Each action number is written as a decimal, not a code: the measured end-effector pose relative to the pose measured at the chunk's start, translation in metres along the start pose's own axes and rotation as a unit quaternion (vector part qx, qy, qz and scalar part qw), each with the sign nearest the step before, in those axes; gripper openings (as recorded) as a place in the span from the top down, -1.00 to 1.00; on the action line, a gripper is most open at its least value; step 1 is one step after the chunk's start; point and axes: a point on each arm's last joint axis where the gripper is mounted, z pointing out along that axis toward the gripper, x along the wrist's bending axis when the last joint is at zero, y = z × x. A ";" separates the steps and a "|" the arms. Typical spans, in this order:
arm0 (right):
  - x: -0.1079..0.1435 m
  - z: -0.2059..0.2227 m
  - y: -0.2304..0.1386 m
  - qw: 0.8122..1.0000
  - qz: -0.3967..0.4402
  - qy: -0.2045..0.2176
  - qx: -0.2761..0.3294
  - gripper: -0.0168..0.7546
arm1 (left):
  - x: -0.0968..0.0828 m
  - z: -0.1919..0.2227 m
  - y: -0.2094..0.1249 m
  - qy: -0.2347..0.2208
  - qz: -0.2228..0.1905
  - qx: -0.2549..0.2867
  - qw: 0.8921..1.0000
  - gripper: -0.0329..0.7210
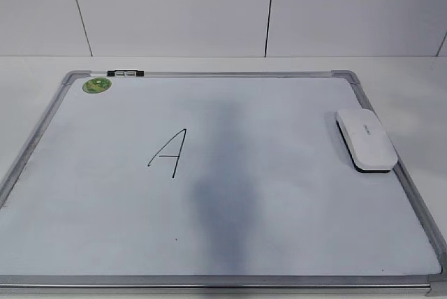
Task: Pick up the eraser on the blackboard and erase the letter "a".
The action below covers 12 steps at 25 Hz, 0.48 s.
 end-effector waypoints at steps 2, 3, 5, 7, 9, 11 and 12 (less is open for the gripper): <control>-0.002 -0.002 -0.014 1.000 -0.001 0.001 -0.004 -0.46 | -0.003 -0.012 -0.011 -0.004 0.006 -0.014 1.000 0.29; -0.004 -0.002 -0.021 1.000 -0.001 0.001 -0.003 -0.46 | -0.004 -0.017 -0.016 -0.005 0.010 -0.022 1.000 0.29; -0.006 -0.003 -0.033 1.000 -0.002 0.002 -0.008 -0.46 | -0.006 -0.027 -0.027 -0.006 0.015 -0.036 0.999 0.29; -0.008 -0.005 -0.044 1.000 -0.002 0.003 -0.014 -0.46 | -0.007 -0.036 -0.038 -0.002 0.022 -0.049 0.999 0.29; -0.009 -0.007 -0.054 1.000 -0.003 0.005 -0.022 -0.46 | -0.007 -0.044 -0.051 0.001 0.027 -0.061 0.998 0.29; -0.011 -0.008 -0.064 1.000 -0.006 0.006 -0.030 -0.45 | -0.006 -0.049 -0.064 0.007 0.032 -0.069 0.997 0.29; -0.012 -0.009 -0.068 0.999 -0.008 0.007 -0.034 -0.45 | -0.005 -0.051 -0.071 0.010 0.033 -0.072 0.997 0.29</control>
